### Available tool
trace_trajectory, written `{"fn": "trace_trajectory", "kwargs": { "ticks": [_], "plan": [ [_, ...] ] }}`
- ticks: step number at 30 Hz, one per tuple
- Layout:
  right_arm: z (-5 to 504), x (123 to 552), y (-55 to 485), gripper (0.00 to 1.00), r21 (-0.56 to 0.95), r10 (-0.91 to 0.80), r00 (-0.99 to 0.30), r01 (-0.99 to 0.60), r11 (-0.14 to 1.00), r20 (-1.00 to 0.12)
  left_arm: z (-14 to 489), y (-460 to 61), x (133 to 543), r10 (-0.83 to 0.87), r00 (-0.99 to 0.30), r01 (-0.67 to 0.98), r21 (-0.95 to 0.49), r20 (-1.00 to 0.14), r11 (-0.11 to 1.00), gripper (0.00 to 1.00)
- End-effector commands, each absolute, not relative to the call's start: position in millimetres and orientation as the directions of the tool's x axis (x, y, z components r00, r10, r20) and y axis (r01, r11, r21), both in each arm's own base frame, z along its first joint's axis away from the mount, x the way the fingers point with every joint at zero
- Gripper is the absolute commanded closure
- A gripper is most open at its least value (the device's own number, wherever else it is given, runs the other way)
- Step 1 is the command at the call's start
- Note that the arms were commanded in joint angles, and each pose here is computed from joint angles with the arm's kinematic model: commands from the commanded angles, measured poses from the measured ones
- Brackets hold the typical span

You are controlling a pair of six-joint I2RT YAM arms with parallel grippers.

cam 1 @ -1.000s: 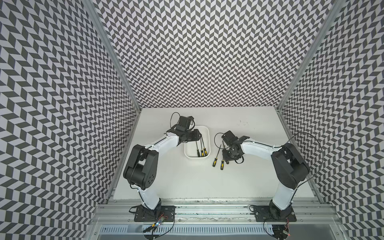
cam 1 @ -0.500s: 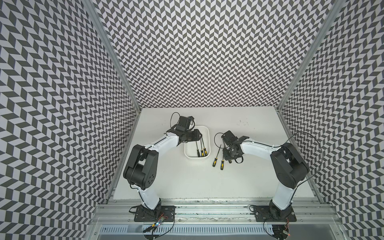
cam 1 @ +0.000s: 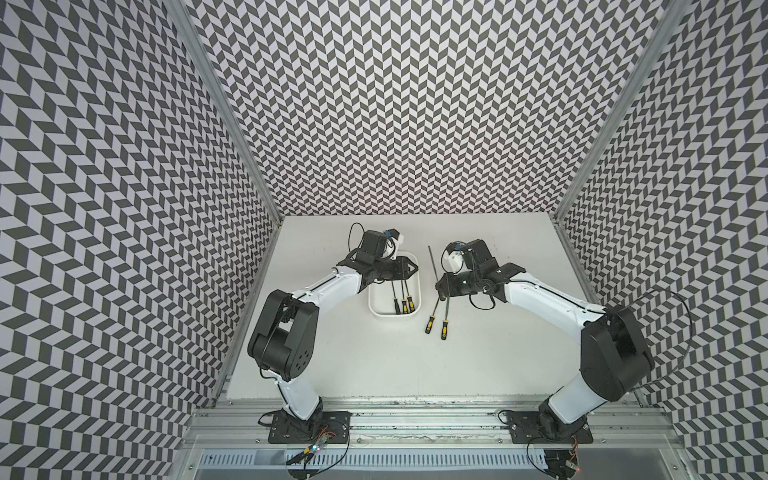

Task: Put the file tool into the storage box
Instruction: Pick up the file tool from the center of the board, then place the file tool in the storage box.

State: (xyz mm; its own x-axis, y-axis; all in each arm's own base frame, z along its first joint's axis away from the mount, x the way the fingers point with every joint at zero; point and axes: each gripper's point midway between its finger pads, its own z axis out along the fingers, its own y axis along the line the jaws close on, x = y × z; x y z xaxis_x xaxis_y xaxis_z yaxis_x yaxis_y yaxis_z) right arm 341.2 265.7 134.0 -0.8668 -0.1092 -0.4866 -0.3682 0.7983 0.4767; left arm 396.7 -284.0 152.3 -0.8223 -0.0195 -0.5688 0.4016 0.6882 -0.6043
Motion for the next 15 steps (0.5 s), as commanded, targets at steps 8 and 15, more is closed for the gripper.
{"fn": "trace_trajectory", "kwargs": {
  "ticks": [8,15],
  "plan": [
    [164.8,340.3,300.8,0.97,0.588,-0.136,-0.840,-0.475,0.655,-0.526,175.2,-307.2,390.1,-0.011,-0.788,0.481,-0.626,-0.616,0.613,0.62],
    [169.7,341.5,302.8,0.96,0.596,-0.129,-0.839,-0.475,0.647,-0.529,169.0,-312.1,390.8,-0.007,-0.794,0.477,-0.631,-0.607,0.611,0.63]
  ]
}}
